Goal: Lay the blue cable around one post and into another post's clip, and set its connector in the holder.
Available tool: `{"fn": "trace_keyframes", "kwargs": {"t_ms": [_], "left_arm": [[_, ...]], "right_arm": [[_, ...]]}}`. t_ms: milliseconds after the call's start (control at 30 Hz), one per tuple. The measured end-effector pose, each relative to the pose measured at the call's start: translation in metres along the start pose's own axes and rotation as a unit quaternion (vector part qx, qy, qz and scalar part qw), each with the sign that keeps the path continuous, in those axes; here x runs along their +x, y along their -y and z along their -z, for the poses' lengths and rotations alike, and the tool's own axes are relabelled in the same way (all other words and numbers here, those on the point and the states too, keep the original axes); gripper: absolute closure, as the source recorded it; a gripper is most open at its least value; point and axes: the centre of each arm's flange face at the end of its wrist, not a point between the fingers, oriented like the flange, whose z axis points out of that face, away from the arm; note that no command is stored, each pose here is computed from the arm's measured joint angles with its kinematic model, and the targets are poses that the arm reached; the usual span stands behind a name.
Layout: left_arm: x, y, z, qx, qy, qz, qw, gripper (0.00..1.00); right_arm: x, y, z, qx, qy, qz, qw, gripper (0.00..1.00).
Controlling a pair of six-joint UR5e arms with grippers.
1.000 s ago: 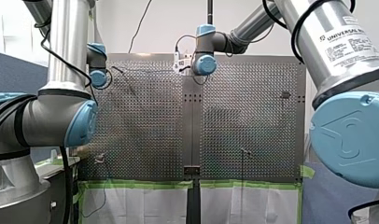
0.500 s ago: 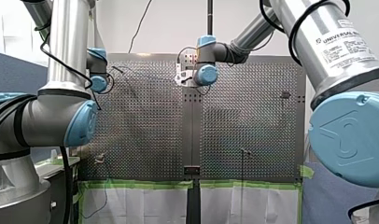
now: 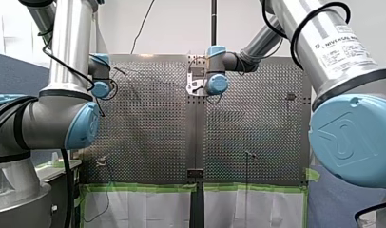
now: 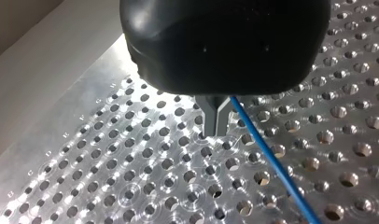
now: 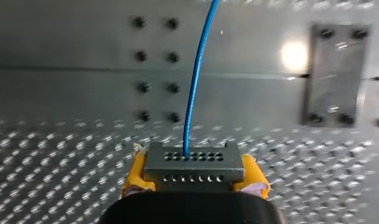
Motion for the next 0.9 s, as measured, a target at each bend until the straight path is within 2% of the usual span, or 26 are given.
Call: {"fn": "trace_keyframes", "kwargs": {"t_ms": [100,267,300,333,367,400,433,500,533,600,767,900], "left_arm": [[0.000,0.001,0.000,0.002,0.001,0.000,1.0000,1.00],[0.000,0.001,0.000,-0.003,0.005,-0.004,1.0000,1.00],[0.000,0.001,0.000,-0.004,0.006,-0.006,1.0000,0.89],[0.000,0.001,0.000,-0.004,0.006,-0.008,0.9999,0.89],[0.001,0.001,0.000,-0.004,0.006,-0.009,0.9999,0.68],[0.001,0.002,0.001,-0.004,0.006,-0.010,0.9999,0.55],[0.001,0.002,0.001,-0.004,0.005,-0.010,0.9999,0.55],[0.002,0.002,0.001,-0.006,0.004,-0.012,0.9999,0.31],[0.002,0.002,0.002,-0.007,0.002,-0.012,0.9999,0.31],[0.003,0.002,0.003,-0.008,0.000,-0.012,0.9999,0.00],[0.005,0.001,0.005,-0.017,-0.008,-0.010,0.9998,0.00],[0.006,0.002,0.005,-0.012,-0.013,0.001,0.9998,0.00]], "right_arm": [[-0.013,-0.005,-0.002,-0.004,0.016,0.0024,0.9999,1.00],[-0.029,-0.013,-0.001,-0.014,0.027,0.0038,0.9995,1.00],[-0.031,-0.014,0.000,-0.015,0.029,0.0039,0.9995,1.00],[-0.034,-0.016,0.001,-0.017,0.030,0.0038,0.9994,1.00],[-0.038,-0.017,0.002,-0.019,0.032,0.0036,0.9993,1.00],[-0.040,-0.019,0.003,-0.020,0.033,0.0033,0.9993,1.00],[-0.043,-0.020,0.004,-0.022,0.034,0.0028,0.9992,1.00],[-0.050,-0.023,0.006,-0.025,0.035,0.0009,0.9991,1.00],[-0.053,-0.025,0.007,-0.027,0.036,-0.0001,0.9990,1.00],[-0.060,-0.028,0.009,-0.030,0.036,-0.0021,0.9989,1.00],[-0.077,-0.036,0.016,-0.039,0.036,-0.0062,0.9985,1.00],[-0.088,-0.044,0.021,-0.048,0.036,-0.0079,0.9981,1.00]]}}
